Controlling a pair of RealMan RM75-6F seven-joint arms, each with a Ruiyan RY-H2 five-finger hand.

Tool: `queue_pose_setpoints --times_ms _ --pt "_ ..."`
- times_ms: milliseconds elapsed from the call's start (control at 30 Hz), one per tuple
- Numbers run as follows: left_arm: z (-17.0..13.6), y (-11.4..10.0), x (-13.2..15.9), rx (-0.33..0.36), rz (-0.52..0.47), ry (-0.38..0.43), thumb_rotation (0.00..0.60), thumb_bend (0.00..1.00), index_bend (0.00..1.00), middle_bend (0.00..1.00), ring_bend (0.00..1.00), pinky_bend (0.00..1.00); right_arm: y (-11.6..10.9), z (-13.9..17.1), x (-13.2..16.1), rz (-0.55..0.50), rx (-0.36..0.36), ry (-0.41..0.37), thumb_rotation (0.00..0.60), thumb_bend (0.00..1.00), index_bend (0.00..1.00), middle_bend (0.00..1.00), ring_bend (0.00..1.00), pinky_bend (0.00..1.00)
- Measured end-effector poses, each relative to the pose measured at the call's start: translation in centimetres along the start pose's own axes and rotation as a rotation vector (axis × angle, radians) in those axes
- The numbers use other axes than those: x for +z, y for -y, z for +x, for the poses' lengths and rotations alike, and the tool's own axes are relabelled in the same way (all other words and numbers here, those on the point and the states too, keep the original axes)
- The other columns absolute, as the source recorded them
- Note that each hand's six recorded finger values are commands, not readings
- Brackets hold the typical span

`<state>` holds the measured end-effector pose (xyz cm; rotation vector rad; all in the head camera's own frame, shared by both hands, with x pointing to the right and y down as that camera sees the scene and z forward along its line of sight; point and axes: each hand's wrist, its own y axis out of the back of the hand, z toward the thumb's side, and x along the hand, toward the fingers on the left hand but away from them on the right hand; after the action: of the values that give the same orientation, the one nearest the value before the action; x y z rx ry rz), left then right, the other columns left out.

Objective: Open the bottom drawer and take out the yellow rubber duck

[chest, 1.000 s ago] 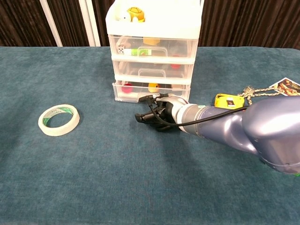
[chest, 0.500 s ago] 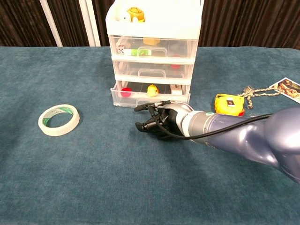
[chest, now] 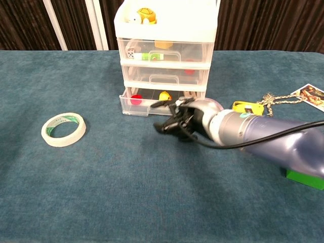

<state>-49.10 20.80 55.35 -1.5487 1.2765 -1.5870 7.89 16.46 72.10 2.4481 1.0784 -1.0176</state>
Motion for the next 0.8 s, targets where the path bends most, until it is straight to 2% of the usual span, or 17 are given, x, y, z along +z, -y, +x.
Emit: queue_pose_setpoints --times_ms 133,267,633,800 --pt "-0.1 0.1 0.0 -0.001 0.002 0.001 0.600 0.61 0.05 0.00 0.00 0.00 -1.5 0.7 1.0 0.047 -0.046 -0.030 0.600 0.55 0.09 0.88 0.96 0.99" --pt "-0.1 0.1 -0.1 -0.004 0.003 -0.002 0.600 0.61 0.05 0.00 0.00 0.00 -2.1 1.1 1.6 0.071 -0.060 -0.038 0.600 0.55 0.09 0.88 0.97 0.99" --pt "0.0 0.0 -0.2 -0.005 -0.005 -0.007 0.600 0.61 0.05 0.00 0.00 0.00 -2.1 0.0 1.4 0.186 -0.065 0.019 0.600 0.55 0.09 0.89 0.97 0.99" --pt "0.1 -0.1 -0.1 -0.003 -0.006 -0.008 0.600 0.61 0.05 0.00 0.00 0.00 -2.3 -0.5 1.3 0.265 -0.099 0.040 0.600 0.55 0.09 0.89 0.98 0.99"
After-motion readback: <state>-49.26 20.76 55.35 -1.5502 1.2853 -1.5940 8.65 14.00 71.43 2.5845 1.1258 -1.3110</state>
